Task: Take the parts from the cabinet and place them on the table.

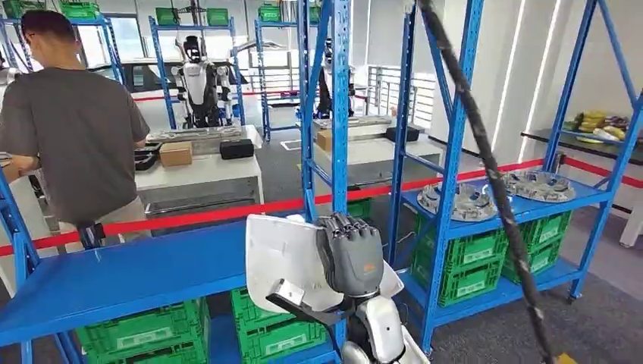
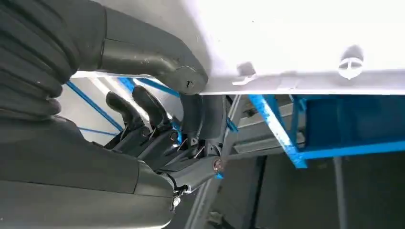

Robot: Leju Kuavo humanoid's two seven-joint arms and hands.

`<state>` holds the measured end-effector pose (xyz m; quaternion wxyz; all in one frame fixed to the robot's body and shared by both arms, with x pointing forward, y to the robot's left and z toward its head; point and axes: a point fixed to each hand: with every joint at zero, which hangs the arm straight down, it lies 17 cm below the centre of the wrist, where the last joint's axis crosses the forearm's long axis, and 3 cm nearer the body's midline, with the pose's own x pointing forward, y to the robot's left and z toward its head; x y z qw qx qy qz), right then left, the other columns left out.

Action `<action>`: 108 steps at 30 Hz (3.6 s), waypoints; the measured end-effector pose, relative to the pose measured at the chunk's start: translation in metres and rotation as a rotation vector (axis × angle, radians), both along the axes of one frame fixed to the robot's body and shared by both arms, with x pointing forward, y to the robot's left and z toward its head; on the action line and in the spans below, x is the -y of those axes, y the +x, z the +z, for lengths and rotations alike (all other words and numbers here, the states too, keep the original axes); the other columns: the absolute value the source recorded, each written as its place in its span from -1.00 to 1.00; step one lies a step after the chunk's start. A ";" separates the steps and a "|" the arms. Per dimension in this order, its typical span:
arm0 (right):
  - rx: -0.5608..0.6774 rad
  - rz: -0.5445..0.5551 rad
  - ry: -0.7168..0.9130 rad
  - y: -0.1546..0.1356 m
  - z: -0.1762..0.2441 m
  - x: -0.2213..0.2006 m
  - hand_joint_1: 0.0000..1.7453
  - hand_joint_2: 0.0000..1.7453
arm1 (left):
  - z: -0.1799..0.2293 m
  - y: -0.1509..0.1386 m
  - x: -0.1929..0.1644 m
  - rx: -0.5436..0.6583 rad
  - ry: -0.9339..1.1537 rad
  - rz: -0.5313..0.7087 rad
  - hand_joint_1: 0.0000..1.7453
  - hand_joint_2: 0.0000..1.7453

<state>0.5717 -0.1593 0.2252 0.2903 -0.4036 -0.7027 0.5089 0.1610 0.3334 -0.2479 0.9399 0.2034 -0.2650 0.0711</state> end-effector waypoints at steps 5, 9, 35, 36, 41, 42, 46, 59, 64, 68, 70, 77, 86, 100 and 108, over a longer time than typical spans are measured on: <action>-0.025 -0.005 -0.001 -0.005 -0.015 0.001 0.80 1.00 | 0.003 0.004 -0.001 0.027 0.008 -0.015 -1.00 1.00; -0.024 -0.008 -0.003 -0.005 -0.015 0.003 0.80 1.00 | 0.003 0.007 -0.004 0.028 0.011 -0.014 -1.00 1.00; -0.052 0.001 -0.022 -0.013 -0.036 0.004 0.80 1.00 | -0.002 -0.005 0.007 0.004 -0.032 -0.024 -1.00 1.00; -0.051 0.000 -0.024 -0.013 -0.036 0.005 0.80 1.00 | -0.002 -0.005 0.006 0.004 -0.032 -0.023 -1.00 1.00; -0.054 0.002 -0.024 -0.013 -0.037 0.004 0.80 1.00 | -0.004 -0.010 0.005 -0.002 -0.031 -0.023 -1.00 1.00; -0.051 0.004 -0.024 -0.013 -0.035 0.003 0.80 1.00 | -0.004 -0.011 0.005 -0.003 -0.031 -0.023 -1.00 1.00; -0.051 0.007 -0.026 -0.013 -0.035 0.003 0.80 1.00 | -0.003 -0.008 0.001 0.005 -0.023 -0.028 -1.00 1.00; 0.019 0.046 -0.021 -0.022 -0.020 0.001 0.80 1.00 | -0.006 -0.017 0.003 -0.028 -0.020 -0.054 -1.00 1.00; 0.018 0.043 -0.019 -0.029 -0.030 0.016 0.80 1.00 | -0.007 -0.016 0.010 -0.031 -0.027 -0.094 -1.00 1.00; 0.025 0.026 -0.017 -0.034 -0.032 0.038 0.80 1.00 | -0.005 -0.010 0.015 -0.011 -0.038 -0.109 -1.00 1.00; 0.025 0.022 -0.019 -0.037 -0.035 0.045 0.80 1.00 | -0.005 -0.013 0.015 -0.013 -0.039 -0.113 -1.00 1.00; 0.023 0.028 -0.026 -0.043 -0.040 0.048 0.80 1.00 | -0.005 -0.011 0.015 -0.006 -0.039 -0.117 -1.00 1.00; 0.047 -0.039 -0.022 -0.056 -0.039 0.064 0.80 1.00 | -0.010 -0.025 0.017 -0.044 -0.058 -0.116 -1.00 1.00; 0.099 -0.016 -0.113 -0.059 -0.019 0.062 0.80 1.00 | -0.010 -0.025 0.024 -0.038 -0.072 -0.104 -1.00 1.00; 0.188 0.008 -0.192 -0.060 0.005 0.026 0.80 1.00 | -0.010 -0.022 0.026 -0.042 -0.078 -0.097 -1.00 1.00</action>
